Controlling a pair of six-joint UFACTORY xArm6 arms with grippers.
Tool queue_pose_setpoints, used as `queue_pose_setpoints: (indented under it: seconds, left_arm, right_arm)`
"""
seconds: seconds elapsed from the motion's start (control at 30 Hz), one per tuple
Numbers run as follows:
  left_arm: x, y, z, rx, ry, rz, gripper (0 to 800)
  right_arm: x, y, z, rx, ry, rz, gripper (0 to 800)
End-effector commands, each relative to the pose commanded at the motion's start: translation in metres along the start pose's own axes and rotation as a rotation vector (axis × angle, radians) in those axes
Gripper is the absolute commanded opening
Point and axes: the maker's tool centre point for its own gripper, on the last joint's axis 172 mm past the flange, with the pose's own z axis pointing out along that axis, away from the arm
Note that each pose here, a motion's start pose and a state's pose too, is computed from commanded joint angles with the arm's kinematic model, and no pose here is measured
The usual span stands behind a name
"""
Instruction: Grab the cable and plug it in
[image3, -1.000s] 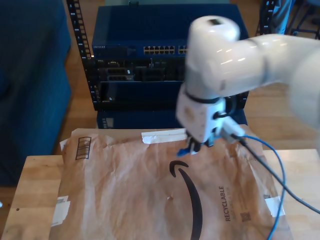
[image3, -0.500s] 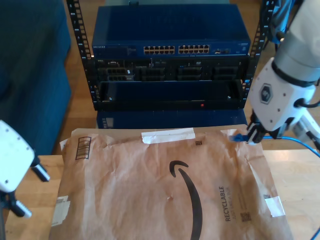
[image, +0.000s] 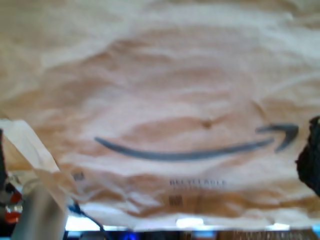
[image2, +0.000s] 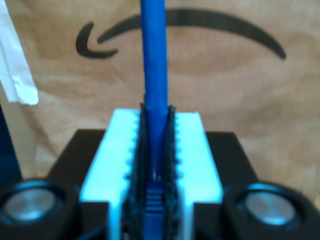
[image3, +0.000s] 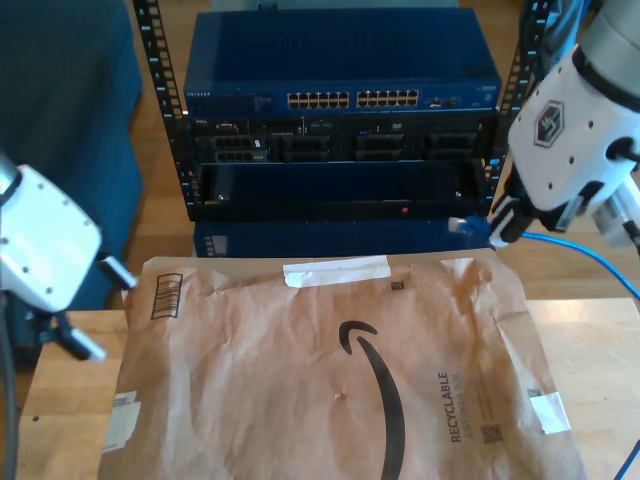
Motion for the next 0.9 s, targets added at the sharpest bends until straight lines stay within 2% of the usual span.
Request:
queue_pose_setpoints:
  seconds: [0.1,0.37,0.53,0.63,0.8,0.9]
  left_arm:
    - [-0.025,0.017,-0.004,-0.025,-0.062,-0.008,800]
    - [-0.108,0.037,-0.006,-0.066,-0.241,0.077,800]
    - [-0.144,0.052,-0.017,-0.092,-0.362,0.067,800]
    - [-0.160,0.059,-0.024,-0.110,-0.427,0.056,800]
    - [-0.171,0.070,-0.045,-0.138,-0.440,0.034,800]
    - [-0.177,0.071,-0.044,-0.130,-0.444,0.037,800]
  right_arm:
    - [-0.006,0.000,-0.001,-0.001,-0.021,0.002,3]
    - [-0.030,-0.010,-0.027,0.048,-0.078,0.062,3]
    - [-0.056,-0.014,-0.037,0.046,-0.170,0.082,3]
    - [-0.059,-0.022,-0.039,0.044,-0.178,0.135,3]
    - [-0.061,-0.032,-0.042,0.052,-0.180,0.141,3]
    - [-0.063,-0.034,-0.043,0.054,-0.183,0.157,3]
